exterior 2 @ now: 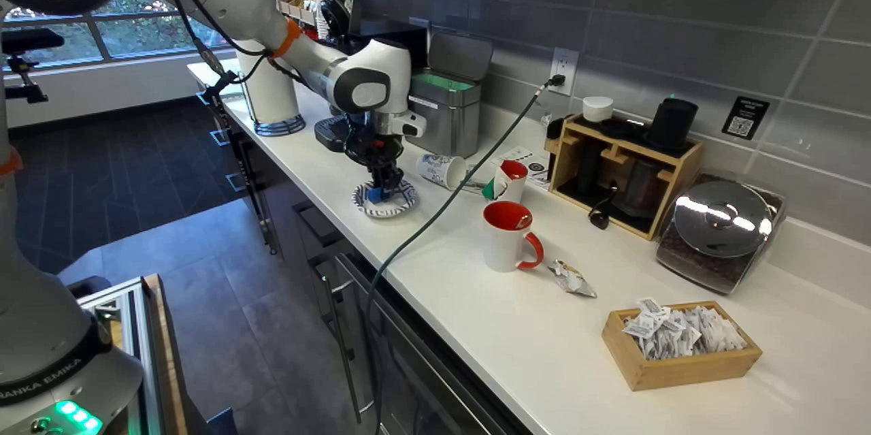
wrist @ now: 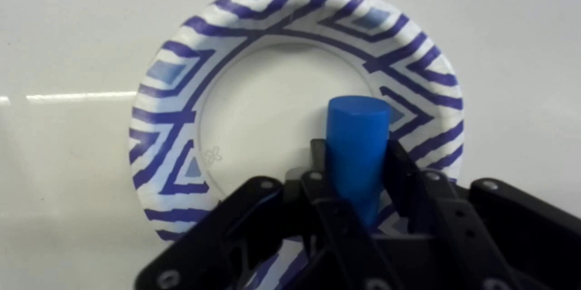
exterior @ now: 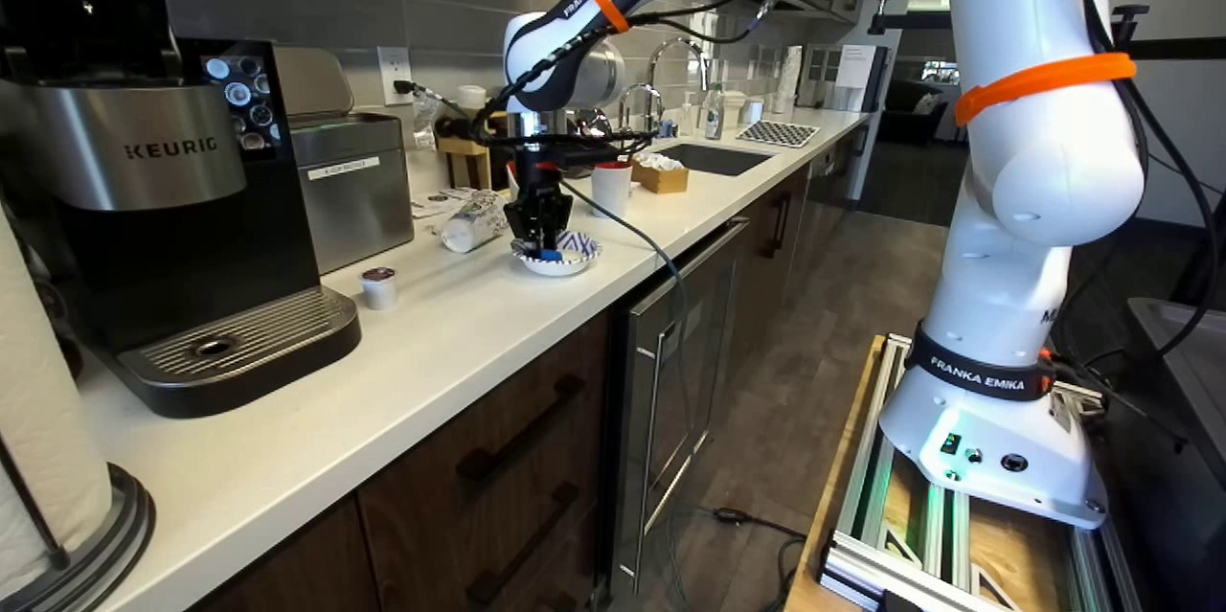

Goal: Put the blue block and coffee pod in the black and white bowl on the left.

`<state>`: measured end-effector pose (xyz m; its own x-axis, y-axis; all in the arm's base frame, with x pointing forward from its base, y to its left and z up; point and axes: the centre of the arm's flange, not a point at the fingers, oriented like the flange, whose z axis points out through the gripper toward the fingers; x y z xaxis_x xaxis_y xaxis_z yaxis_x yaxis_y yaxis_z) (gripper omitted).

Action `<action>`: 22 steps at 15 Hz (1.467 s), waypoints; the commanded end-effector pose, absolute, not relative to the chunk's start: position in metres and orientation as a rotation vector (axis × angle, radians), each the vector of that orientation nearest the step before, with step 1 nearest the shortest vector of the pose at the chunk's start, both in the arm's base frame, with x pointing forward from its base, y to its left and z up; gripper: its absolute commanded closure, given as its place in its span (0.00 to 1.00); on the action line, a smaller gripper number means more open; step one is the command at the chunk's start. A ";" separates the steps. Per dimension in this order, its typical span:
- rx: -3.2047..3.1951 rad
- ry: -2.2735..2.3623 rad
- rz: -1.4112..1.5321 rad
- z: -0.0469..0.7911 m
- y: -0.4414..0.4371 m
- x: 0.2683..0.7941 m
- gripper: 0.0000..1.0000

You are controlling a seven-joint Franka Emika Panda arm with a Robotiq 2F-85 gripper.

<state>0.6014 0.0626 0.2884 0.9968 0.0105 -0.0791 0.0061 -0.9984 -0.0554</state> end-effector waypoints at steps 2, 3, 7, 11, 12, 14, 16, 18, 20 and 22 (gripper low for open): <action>-3.107 0.067 0.117 0.285 0.072 0.618 0.26; -3.106 0.067 0.127 0.287 0.070 0.616 0.19; -3.055 0.100 0.098 0.305 0.053 0.597 0.00; -2.977 0.000 -0.021 0.330 0.046 0.586 0.00; -2.946 -0.053 -0.071 0.337 0.047 0.585 0.00; -2.897 -0.216 -0.144 0.351 0.056 0.583 0.00; -2.848 -0.361 -0.195 0.360 0.090 0.587 0.00; -2.806 -0.491 -0.230 0.367 0.132 0.589 0.00; -2.785 -0.581 -0.223 0.368 0.168 0.591 0.00; -2.774 -0.670 -0.221 0.367 0.200 0.589 0.00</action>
